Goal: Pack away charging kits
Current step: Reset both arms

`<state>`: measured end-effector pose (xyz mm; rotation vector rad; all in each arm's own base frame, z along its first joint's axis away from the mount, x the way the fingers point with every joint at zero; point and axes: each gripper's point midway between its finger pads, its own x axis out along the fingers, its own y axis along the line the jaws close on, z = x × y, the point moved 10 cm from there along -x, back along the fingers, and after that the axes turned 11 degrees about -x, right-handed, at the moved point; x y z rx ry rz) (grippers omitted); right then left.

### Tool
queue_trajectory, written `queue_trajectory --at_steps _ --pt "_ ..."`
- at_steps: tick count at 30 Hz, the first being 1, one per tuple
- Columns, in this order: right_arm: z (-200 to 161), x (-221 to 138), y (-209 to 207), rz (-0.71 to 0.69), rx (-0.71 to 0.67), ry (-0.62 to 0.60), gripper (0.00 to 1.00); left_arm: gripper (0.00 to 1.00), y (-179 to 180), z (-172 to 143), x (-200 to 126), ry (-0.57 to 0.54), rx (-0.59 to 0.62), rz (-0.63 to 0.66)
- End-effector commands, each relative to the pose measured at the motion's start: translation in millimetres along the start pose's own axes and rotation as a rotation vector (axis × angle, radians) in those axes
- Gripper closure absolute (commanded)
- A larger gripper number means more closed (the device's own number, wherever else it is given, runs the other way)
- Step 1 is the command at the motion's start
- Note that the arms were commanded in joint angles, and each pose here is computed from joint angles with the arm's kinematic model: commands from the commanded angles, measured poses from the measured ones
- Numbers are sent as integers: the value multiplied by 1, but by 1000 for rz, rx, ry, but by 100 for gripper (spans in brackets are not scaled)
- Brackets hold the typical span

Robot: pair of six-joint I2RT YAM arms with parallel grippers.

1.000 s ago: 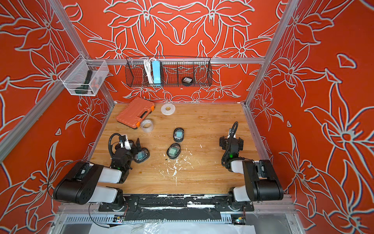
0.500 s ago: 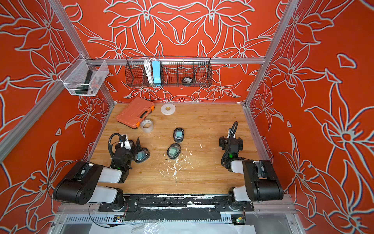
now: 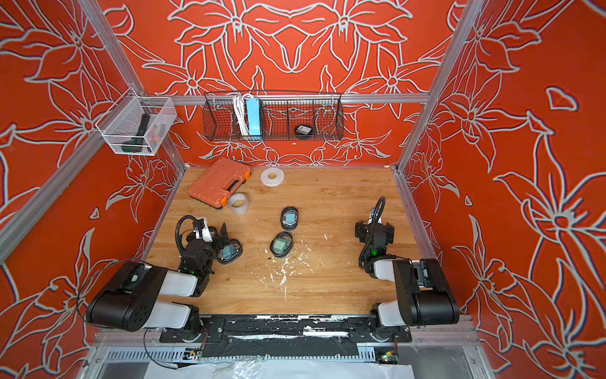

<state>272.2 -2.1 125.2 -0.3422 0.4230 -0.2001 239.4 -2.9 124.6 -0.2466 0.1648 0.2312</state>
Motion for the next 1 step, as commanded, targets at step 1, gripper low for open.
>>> queue_trajectory --at_steps 1 --pt "8 1 -1 -12 9 -24 2 1 -2 9 1 -43 -7 -16"
